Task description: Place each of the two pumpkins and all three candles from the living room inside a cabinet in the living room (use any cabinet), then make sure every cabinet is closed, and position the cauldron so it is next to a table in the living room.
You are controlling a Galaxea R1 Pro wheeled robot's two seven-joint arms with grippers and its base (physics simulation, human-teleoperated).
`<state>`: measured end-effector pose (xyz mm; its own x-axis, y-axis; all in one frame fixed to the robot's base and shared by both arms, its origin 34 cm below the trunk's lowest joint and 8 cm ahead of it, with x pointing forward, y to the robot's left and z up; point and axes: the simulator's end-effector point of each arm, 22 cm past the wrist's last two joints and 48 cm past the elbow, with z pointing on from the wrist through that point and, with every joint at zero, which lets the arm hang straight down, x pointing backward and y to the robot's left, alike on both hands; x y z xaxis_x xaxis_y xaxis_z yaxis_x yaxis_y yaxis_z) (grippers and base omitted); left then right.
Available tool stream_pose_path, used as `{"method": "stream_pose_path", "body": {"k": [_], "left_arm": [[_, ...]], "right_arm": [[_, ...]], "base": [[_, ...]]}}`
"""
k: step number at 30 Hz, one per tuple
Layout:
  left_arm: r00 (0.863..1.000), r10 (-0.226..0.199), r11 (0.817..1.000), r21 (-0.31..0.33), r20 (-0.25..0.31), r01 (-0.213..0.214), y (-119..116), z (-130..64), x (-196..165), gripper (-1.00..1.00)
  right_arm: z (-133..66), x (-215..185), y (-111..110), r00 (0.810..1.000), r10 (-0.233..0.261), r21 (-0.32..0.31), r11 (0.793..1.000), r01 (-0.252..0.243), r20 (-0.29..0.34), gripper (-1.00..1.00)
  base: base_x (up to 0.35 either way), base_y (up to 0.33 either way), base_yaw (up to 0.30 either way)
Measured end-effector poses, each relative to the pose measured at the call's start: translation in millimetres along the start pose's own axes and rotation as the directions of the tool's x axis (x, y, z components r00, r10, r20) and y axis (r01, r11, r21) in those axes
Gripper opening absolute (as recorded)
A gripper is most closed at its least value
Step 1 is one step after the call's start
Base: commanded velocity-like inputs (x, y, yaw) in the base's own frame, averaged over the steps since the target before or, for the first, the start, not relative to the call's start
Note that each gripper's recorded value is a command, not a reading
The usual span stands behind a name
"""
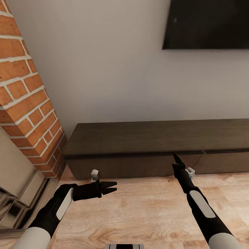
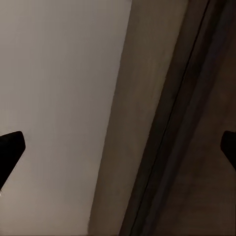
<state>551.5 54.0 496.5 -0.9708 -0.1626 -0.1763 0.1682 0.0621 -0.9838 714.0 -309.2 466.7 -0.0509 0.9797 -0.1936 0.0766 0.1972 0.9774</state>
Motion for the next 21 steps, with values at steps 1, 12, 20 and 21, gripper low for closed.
{"method": "stream_pose_path", "body": {"k": [1,12,20,21], "left_arm": [[1.0,0.0,1.0,0.0,0.0,0.0,0,0.0,0,1.0],[1.0,0.0,1.0,0.0,0.0,0.0,0,0.1,0,1.0],[1.0,0.0,1.0,0.0,0.0,0.0,0,0.1,0,1.0],[1.0,0.0,1.0,0.0,0.0,0.0,0,0.1,0,1.0]], "right_arm": [[0.0,0,0,1.0,0.002,0.0,1.0,-0.002,0.001,1.0],[-4.4,1,-19,1.0,0.011,0.042,0.999,-0.011,0.002,1.0],[-4.7,1,-20,1.0,0.01,0.044,0.999,-0.011,0.002,1.0],[-4.7,1,-20,1.0,0.01,0.045,0.999,-0.011,0.002,1.0]], "base": [[0.05,0.0,0.0],[0.045,0.0,0.0],[0.121,0.0,0.0],[0.064,0.0,0.0]]}}
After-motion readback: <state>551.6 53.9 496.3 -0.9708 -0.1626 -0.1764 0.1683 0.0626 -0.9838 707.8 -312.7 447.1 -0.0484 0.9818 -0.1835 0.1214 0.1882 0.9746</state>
